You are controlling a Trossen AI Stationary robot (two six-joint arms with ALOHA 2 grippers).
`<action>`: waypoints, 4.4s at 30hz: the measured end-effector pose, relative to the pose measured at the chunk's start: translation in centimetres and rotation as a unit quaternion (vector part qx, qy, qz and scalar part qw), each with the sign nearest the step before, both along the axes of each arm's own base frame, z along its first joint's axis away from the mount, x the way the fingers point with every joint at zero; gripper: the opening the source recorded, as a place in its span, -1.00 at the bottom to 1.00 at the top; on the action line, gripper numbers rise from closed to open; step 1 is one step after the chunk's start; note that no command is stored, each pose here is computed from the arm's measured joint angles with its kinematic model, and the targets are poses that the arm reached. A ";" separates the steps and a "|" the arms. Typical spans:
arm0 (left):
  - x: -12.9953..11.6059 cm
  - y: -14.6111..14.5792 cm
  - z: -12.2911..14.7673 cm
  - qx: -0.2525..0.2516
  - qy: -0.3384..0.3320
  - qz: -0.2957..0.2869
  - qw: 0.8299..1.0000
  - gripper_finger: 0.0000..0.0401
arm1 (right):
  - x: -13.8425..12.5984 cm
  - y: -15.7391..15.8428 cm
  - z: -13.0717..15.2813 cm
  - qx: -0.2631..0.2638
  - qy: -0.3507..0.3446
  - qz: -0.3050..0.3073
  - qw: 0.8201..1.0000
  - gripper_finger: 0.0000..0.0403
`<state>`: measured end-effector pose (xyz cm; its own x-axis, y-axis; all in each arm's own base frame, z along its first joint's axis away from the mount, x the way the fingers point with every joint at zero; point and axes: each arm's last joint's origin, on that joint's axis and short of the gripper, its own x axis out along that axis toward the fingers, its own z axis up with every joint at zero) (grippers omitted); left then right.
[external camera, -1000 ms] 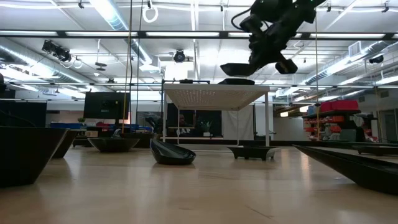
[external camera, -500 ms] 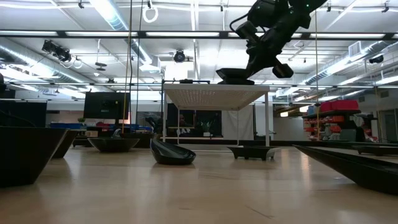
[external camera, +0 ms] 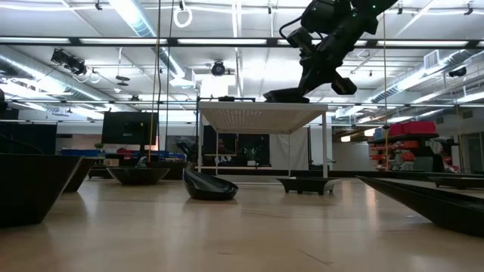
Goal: Pick & Place Mini shaped plates
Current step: Stack the leaf-shaped plate on top of the leaf-shaped plate on the shelf, then put the square plate on the shelf
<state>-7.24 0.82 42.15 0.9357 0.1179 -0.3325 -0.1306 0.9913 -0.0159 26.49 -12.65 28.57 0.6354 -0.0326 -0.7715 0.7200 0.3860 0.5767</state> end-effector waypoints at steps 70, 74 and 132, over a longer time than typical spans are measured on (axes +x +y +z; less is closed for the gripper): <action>0.0 0.0 0.0 0.000 0.000 0.000 1.000 -0.99 | -10.8 2.3 -2.0 -0.120 0.210 0.278 0.930 -0.47; 0.0 0.0 0.0 0.000 0.000 0.000 1.000 -0.99 | -11.0 1.8 -1.7 -0.124 0.223 0.328 0.910 -0.47; 0.0 0.0 0.0 0.000 0.000 0.000 1.000 -0.99 | -12.2 0.3 -9.8 -0.062 0.211 0.575 0.788 -0.47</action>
<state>-7.24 0.82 42.15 0.9357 0.1180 -0.3324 -0.1307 0.9913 -0.0159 14.27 -12.36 18.74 -0.0127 0.2850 -0.9584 -0.0289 0.9580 0.2853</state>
